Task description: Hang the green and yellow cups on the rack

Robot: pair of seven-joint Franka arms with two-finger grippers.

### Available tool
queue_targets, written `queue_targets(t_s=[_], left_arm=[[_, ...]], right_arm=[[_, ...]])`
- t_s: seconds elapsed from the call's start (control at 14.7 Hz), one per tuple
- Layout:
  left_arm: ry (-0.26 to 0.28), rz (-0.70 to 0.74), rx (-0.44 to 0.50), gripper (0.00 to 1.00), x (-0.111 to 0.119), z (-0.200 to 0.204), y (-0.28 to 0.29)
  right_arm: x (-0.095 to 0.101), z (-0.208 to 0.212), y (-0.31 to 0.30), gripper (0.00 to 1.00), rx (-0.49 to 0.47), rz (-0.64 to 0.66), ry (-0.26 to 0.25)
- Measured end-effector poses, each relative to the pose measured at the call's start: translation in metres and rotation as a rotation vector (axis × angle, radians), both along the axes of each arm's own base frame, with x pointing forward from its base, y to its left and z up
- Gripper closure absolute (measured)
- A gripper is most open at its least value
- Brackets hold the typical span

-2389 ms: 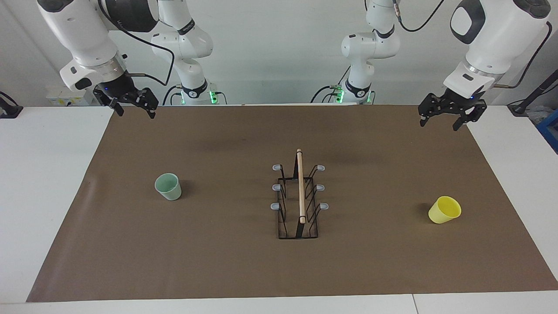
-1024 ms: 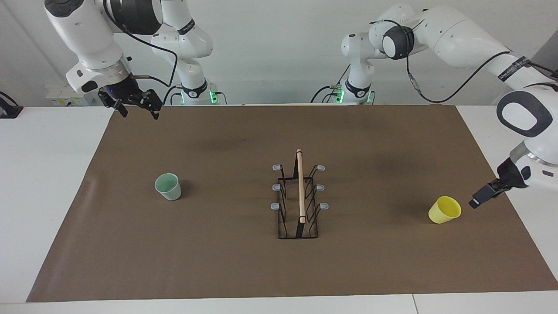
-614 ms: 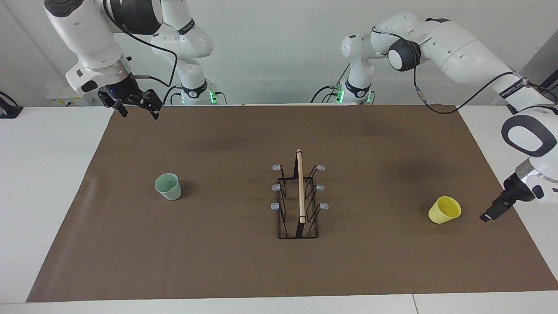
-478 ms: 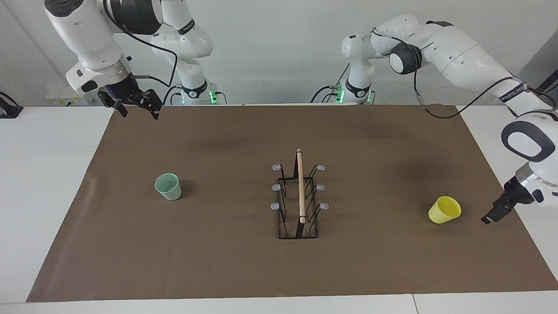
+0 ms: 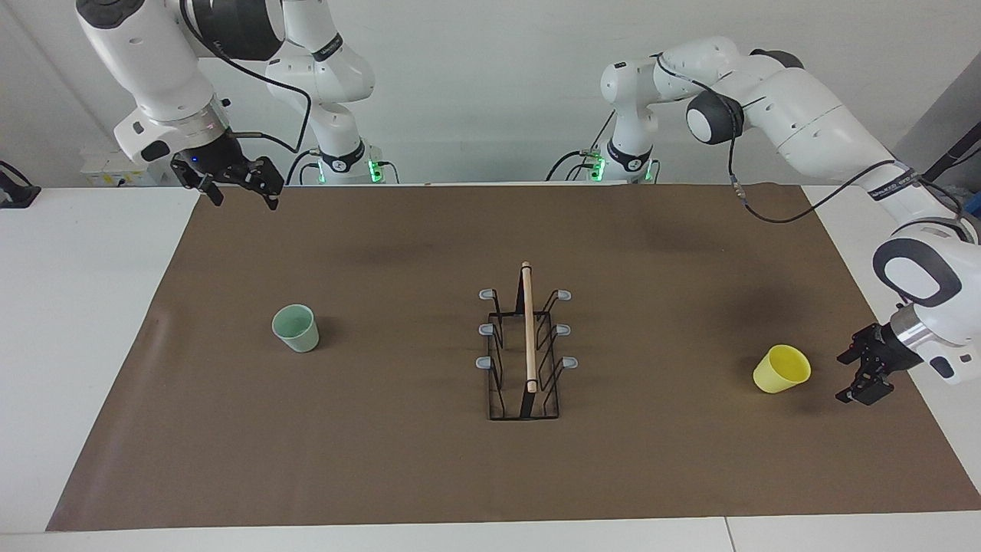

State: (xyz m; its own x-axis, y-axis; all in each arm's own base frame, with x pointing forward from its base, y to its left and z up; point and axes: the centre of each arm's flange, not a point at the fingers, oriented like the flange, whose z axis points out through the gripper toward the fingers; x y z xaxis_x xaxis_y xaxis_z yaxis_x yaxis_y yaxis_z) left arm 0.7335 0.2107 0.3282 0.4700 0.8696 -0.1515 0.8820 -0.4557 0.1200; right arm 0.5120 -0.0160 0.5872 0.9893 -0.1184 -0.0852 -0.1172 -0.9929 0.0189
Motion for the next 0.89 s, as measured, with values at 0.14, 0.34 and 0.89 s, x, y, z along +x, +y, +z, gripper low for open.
queue_targets(t_s=[0.14,0.34,0.89], left_arm=[[0.043,0.145,-0.066,0.0,-0.008,-0.014,0.001],[0.091,0.308,-0.173,0.0,-0.028,-0.03,0.008],[0.099,0.668,-0.534,0.0,-0.095,-0.056,0.034]], right_arm=[[0.0,0.0,0.0,0.0,0.0,0.0,-0.001],[-0.002,-0.001,0.001,0.0,-0.045,0.014,0.019],[0.112,-0.085,-0.002,0.0,-0.138,0.032,0.111]])
